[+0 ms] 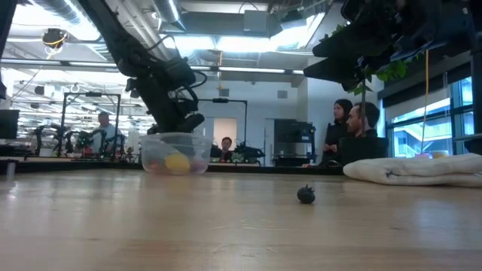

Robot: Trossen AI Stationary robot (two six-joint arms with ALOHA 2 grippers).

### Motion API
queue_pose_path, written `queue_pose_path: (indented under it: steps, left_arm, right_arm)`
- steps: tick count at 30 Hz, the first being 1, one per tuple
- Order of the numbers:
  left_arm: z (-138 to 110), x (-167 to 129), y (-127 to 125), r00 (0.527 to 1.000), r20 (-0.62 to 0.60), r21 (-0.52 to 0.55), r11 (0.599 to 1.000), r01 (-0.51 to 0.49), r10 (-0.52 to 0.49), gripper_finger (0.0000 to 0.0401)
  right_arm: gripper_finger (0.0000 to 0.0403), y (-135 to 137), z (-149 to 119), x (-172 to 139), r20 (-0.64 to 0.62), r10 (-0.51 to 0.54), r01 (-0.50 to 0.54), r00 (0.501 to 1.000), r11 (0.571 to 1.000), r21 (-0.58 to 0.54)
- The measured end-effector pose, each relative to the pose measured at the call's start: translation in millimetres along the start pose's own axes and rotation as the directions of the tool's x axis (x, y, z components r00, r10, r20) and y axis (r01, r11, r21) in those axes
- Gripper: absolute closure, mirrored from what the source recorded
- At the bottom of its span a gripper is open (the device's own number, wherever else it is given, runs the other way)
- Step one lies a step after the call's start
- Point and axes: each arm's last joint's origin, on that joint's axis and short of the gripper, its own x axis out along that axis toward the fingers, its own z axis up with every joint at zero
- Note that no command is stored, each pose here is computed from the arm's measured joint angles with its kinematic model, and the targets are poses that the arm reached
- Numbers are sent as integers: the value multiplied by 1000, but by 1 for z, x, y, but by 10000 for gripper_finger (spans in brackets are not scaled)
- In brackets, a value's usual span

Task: Pick and placing Produce into tupperware
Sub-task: Put the left blueberry into the transparent bin

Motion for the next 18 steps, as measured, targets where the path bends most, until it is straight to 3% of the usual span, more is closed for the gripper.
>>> queue_pose_path:
  steps: [6,18]
  left_arm:
    - [1,-1,0,1000,5,5,1000,11,-11,333]
    - [-1,-2,1,1000,-12,-33,999,-23,22,338]
  right_arm:
    - [151,0,0,0,-1,0,0,1000,1000,2]
    - [151,0,0,0,-1,0,0,1000,1000,2]
